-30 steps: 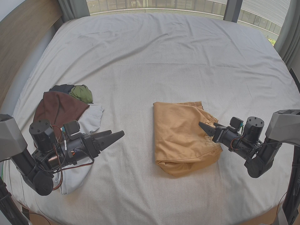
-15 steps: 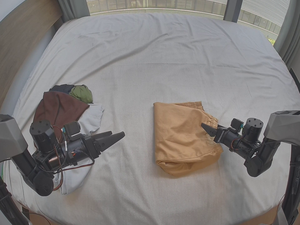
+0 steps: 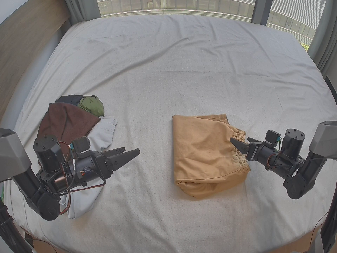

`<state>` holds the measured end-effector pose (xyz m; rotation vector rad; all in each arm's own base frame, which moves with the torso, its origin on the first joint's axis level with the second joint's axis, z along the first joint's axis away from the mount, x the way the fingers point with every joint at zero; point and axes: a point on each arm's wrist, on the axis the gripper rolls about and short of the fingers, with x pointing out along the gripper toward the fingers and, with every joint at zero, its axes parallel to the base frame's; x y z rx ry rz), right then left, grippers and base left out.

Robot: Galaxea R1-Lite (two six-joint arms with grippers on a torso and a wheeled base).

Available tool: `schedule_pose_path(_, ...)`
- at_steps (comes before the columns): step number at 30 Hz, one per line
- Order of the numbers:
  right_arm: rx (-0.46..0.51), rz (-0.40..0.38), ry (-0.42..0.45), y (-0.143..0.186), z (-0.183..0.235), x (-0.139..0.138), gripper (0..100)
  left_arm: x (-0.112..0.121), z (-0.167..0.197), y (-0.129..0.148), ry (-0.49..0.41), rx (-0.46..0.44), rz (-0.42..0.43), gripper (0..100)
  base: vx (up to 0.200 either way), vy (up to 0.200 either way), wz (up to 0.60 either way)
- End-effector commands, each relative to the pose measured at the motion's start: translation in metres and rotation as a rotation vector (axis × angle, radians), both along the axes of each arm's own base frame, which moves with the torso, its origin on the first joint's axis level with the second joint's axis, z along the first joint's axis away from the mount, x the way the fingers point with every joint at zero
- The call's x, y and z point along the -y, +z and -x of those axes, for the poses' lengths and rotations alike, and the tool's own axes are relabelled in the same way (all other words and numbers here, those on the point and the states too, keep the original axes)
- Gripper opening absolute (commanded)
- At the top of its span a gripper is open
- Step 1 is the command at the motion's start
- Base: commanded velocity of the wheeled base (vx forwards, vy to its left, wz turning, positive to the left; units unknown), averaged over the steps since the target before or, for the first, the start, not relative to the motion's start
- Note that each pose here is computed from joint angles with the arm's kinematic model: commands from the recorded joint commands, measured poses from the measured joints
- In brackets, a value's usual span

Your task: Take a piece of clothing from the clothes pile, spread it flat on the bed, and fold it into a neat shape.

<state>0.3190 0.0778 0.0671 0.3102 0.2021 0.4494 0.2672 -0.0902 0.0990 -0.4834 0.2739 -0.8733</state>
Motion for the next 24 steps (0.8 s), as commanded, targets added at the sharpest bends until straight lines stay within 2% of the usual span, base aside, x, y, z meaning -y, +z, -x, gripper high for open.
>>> schedule_pose_path(1,-0.005,0.042,0.005,0.006,0.011,0.003,100,-0.001,0.000,-0.004,0.004,0.008,-0.026,100,0.000,0.000,0.00)
schedule_pose_path(2,-0.024,0.079,0.008,0.001,0.014,0.004,100,-0.002,0.001,-0.011,0.000,0.032,-0.074,100,0.000,0.000,0.00)
schedule_pose_path(6,-0.086,0.104,0.013,-0.007,0.021,0.006,100,-0.002,0.001,-0.019,-0.006,0.044,-0.117,100,0.000,0.000,0.00)
schedule_pose_path(16,-0.255,0.158,0.024,-0.018,0.037,0.010,100,-0.002,0.005,-0.025,-0.010,0.017,-0.128,100,0.000,0.000,0.00)
schedule_pose_path(24,-0.304,0.162,0.030,-0.027,0.037,0.009,100,-0.002,0.004,-0.026,-0.010,0.015,-0.130,100,0.000,0.000,0.00)
